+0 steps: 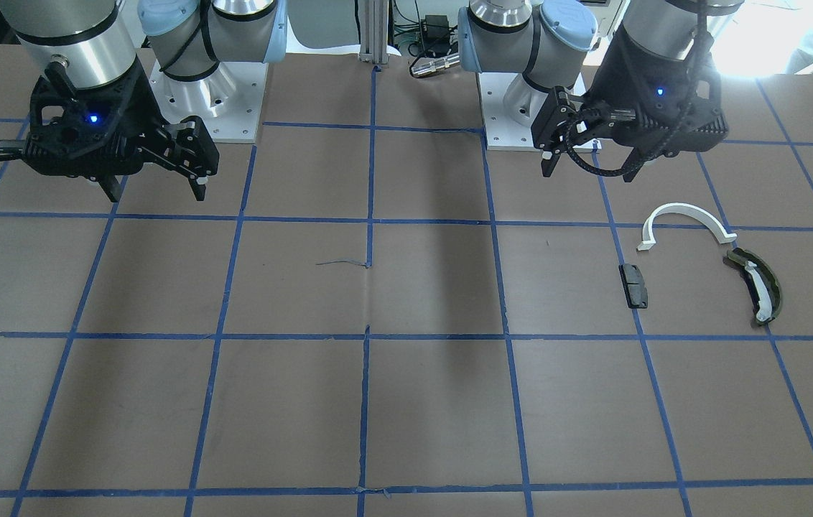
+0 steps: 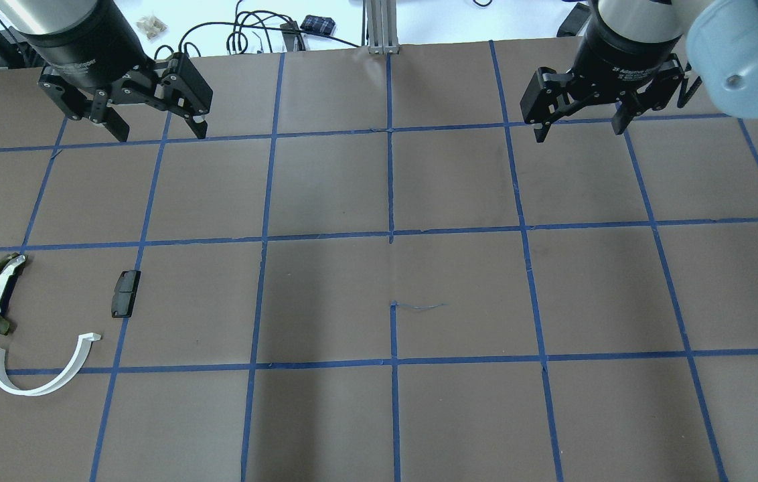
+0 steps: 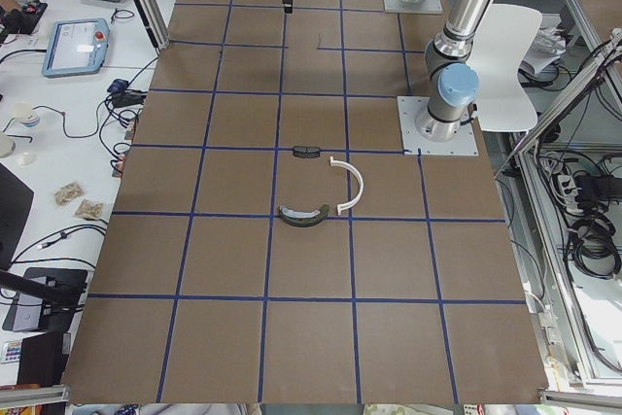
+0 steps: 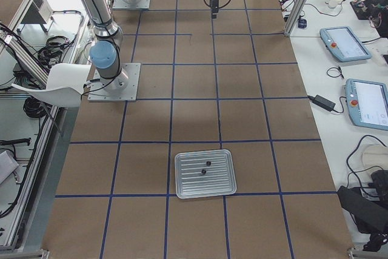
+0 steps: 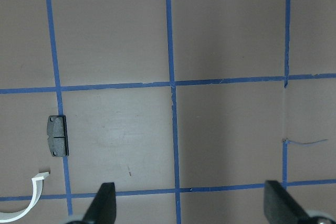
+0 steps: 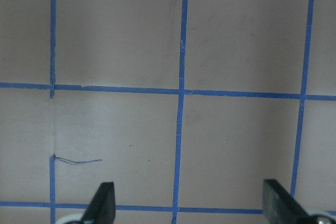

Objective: Place bearing gear from tray to pile

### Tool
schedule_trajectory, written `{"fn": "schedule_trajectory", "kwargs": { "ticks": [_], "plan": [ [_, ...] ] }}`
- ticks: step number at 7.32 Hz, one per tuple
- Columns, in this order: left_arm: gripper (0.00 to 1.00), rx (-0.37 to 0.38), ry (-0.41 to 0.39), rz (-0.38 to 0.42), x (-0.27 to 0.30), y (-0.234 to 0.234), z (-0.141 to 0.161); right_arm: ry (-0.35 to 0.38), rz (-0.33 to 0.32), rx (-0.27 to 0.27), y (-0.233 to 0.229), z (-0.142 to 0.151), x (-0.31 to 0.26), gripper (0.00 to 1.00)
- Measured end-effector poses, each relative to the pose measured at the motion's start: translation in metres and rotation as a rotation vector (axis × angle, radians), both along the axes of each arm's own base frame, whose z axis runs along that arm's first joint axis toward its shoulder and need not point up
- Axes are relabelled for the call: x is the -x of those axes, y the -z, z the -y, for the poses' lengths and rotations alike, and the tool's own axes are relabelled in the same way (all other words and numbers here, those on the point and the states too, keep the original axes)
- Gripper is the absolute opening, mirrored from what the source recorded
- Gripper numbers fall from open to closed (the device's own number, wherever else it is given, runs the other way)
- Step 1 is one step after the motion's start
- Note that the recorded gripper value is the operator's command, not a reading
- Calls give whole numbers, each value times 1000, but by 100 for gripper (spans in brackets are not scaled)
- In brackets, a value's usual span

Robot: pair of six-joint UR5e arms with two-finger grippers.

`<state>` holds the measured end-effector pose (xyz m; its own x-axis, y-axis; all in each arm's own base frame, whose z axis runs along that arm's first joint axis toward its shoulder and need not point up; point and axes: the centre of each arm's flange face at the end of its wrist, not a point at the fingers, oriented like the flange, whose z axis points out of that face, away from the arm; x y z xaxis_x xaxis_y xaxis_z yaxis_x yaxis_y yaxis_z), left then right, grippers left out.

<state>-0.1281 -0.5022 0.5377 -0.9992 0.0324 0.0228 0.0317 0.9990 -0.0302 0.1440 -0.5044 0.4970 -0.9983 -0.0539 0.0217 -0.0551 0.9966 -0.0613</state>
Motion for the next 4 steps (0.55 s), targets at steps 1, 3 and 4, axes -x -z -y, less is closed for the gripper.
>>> {"fn": "schedule_trajectory", "kwargs": {
  "ticks": [1, 3, 4],
  "plan": [
    [100, 0, 0, 0, 0, 0, 0, 0, 0, 0, 0, 0, 0, 100],
    [100, -1, 1, -1, 1, 0, -1, 2, -3, -1, 0, 0, 1, 100],
    [100, -1, 0, -1, 1, 0, -1, 6, -9, -4, 0, 0, 2, 100]
  ]
}}
